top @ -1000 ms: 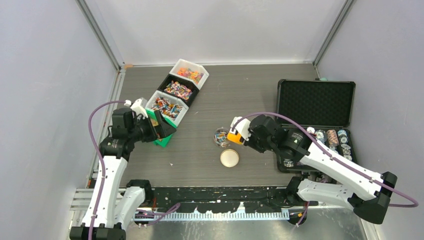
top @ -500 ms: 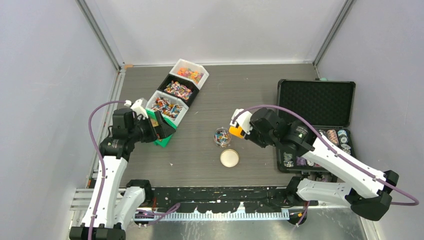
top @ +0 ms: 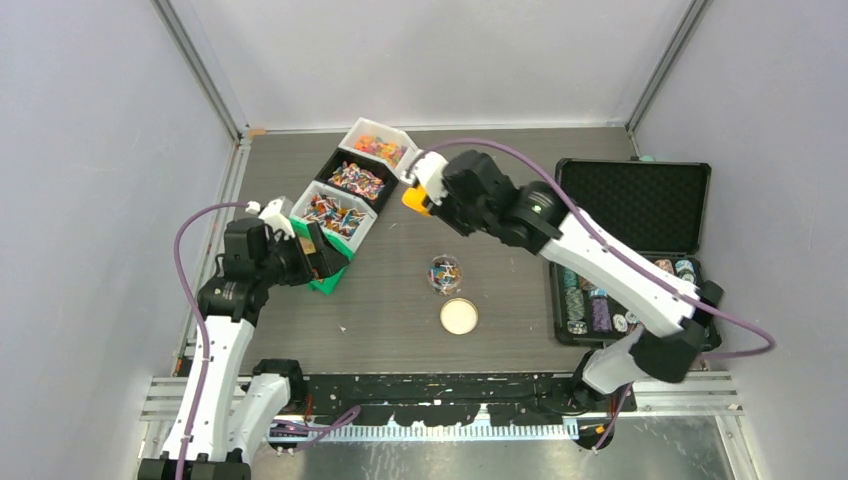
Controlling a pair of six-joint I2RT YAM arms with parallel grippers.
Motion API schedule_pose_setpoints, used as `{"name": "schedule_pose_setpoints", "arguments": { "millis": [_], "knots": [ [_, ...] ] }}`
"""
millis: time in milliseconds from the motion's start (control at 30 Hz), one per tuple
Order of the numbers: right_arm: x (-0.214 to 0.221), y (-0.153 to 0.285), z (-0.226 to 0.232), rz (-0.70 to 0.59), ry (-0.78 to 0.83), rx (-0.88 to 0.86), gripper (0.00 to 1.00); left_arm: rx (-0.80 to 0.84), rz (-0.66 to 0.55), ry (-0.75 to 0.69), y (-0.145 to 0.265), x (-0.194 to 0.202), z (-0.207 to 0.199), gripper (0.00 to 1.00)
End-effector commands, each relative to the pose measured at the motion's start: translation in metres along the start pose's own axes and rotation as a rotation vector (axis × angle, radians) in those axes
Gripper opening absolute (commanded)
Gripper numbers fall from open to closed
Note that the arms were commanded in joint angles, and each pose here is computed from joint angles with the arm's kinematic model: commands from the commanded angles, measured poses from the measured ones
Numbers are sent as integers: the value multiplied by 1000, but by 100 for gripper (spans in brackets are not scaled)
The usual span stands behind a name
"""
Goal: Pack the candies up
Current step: Scoop the fake candies from the storage box.
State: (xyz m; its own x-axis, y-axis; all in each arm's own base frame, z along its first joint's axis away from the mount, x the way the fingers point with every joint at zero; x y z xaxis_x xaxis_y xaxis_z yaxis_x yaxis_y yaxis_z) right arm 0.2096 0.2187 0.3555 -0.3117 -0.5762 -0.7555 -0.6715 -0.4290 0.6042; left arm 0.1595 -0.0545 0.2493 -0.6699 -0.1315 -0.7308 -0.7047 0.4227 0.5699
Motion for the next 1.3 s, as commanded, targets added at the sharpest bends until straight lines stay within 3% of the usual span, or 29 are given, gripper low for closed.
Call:
{"name": "schedule_pose_setpoints", "arguments": {
  "millis": [0,367,967,1100,1267],
  "knots": [
    [-46,-28,5,-104,-13,-27,0,-25,-40,-20,8,-1,-1,100],
    [-94,-125,38,-117,-32,-190,0,-34,-58,-24,11,-1,-2,100],
    [-77,-209,62,17,-14,-224,0,-63,-65,-23,15,0,-1,100],
    [-71,-215,63,41,-8,-221,0,-155,-82,5,12,-4,7,100],
    [-71,-221,65,34,6,-241,0,-381,-129,150,1,-28,26,100]
  ]
}}
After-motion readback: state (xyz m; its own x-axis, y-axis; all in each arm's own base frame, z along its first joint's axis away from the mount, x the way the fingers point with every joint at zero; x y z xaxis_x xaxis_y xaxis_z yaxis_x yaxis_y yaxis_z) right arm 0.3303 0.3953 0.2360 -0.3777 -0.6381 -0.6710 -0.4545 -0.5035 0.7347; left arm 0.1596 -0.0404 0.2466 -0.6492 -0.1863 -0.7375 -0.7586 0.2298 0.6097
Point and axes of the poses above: each gripper's point midway between its finger pads, its own y axis back along the fingers, its own z axis along the line the jaws close on, x = y × z, the point moved 9 cm from there along y, back along the fingers, and after that the axes turned 11 degrees about -y, right-handed, at the moved point
